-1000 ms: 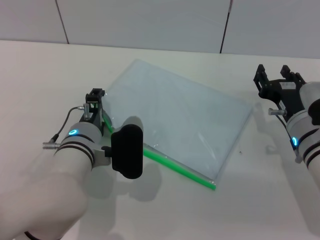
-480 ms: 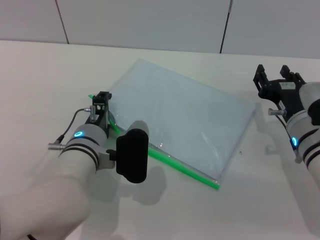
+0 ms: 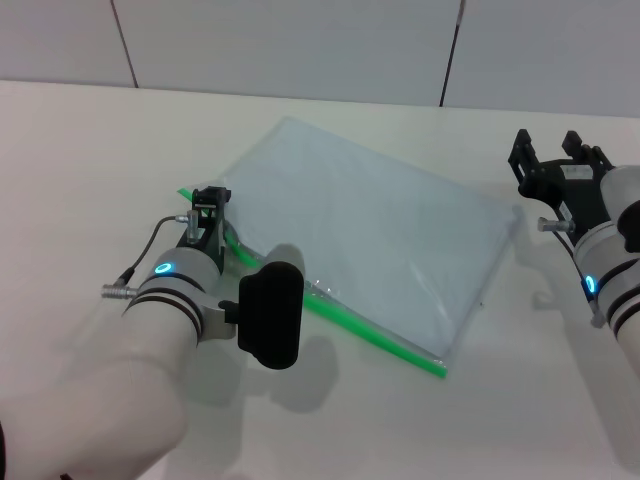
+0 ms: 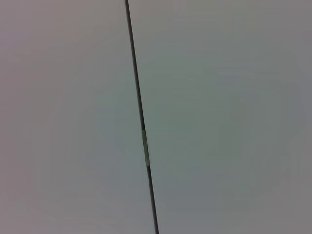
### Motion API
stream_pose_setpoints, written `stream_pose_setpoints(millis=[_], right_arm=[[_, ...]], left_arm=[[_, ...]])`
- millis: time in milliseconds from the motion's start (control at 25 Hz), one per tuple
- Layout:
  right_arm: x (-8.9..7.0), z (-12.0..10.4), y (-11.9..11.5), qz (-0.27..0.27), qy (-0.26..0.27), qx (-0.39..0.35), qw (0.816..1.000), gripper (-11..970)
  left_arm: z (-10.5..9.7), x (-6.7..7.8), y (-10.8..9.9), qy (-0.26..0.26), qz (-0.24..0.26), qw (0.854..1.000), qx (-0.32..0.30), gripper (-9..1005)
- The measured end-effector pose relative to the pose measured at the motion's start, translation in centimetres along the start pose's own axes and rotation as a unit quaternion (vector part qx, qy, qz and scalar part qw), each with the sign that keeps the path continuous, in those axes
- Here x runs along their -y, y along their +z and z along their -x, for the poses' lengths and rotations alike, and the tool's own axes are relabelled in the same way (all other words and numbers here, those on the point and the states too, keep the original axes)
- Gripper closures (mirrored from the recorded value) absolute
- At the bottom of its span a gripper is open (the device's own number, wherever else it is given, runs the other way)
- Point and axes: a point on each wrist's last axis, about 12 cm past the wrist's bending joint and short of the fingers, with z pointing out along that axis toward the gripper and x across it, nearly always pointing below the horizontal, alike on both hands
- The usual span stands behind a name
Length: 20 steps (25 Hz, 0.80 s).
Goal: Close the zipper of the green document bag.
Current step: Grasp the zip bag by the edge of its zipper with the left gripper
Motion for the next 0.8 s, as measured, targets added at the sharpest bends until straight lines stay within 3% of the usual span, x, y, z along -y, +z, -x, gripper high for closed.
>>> stream_pose_setpoints(millis=[120, 360, 800], right_arm=[[0.0, 0.0, 0.0, 0.0, 0.001, 0.001, 1.0, 408], [-0.2, 0.0, -0.1, 0.001, 0.004, 0.001, 1.0, 409], [-0.5, -0.1, -0.2, 0.01, -0.001, 0.0, 1.0, 411]], left_arm=[[0.2, -0.2, -0.1, 0.0, 0.006, 1.0, 0.002, 677], [0.6, -1.0, -0.6, -0.007, 0.055, 0.998, 0.006, 848], [0.7, -1.6, -0.6, -0.05, 0.061, 0.997, -0.003, 931]])
